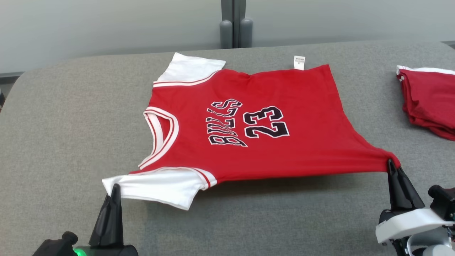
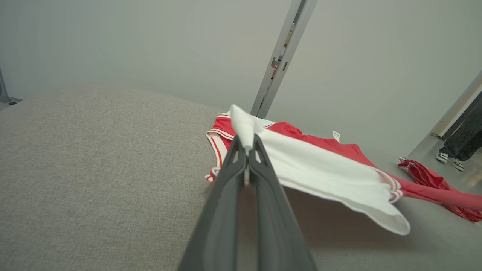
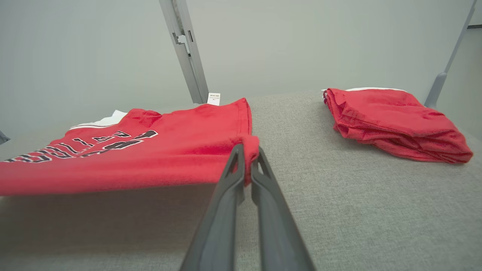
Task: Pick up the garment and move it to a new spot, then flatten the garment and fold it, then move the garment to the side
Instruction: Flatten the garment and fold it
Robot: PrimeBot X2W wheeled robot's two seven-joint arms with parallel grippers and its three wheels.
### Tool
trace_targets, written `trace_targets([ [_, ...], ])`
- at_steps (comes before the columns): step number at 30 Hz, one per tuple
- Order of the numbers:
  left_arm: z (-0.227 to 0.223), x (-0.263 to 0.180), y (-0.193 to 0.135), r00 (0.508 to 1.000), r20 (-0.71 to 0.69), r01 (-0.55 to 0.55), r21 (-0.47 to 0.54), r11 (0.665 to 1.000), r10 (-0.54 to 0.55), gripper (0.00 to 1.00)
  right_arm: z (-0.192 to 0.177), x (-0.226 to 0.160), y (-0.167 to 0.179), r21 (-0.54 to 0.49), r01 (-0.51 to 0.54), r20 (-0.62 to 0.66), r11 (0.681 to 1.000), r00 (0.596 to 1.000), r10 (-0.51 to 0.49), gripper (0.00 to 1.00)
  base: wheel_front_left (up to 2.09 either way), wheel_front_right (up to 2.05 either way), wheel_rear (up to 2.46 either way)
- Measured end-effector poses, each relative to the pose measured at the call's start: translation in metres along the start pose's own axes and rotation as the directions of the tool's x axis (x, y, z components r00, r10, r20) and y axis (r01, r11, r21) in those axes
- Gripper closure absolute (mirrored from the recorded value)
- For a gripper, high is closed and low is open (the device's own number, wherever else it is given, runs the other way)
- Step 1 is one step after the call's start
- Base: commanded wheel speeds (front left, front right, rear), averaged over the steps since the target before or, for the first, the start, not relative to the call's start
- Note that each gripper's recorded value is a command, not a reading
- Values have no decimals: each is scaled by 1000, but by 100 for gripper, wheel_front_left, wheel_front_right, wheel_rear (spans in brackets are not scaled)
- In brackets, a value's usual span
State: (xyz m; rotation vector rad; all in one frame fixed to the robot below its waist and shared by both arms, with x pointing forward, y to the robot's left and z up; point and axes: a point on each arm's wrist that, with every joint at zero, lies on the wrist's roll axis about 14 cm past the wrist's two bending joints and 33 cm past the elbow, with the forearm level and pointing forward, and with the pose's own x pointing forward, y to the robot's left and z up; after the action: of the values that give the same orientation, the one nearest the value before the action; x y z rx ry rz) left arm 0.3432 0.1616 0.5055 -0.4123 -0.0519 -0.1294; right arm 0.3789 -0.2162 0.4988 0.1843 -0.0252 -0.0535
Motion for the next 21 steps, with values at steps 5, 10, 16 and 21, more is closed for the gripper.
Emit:
trace_targets([
  [5, -11, -8, -4, 999, -46, 4, -8, 1000, -4, 100, -9, -12, -5, 5, 14, -45, 1000, 999, -14, 100, 0, 0, 0],
  [10, -29, -5, -4, 994, -111, 15, 9, 1000, -14, 100, -24, -9, -4, -3, 12, -98, 1000, 995, -12, 100, 0, 0, 0],
  [16, -41, 10, -5, 990, -140, 27, 9, 1000, -26, 100, -41, 5, 0, -11, 1, -148, 1000, 989, -2, 100, 0, 0, 0],
  [21, -42, 33, -9, 990, -132, 61, 24, 998, -57, 100, -49, 19, 6, -8, -13, -167, 1000, 986, 12, 100, 0, 0, 0],
])
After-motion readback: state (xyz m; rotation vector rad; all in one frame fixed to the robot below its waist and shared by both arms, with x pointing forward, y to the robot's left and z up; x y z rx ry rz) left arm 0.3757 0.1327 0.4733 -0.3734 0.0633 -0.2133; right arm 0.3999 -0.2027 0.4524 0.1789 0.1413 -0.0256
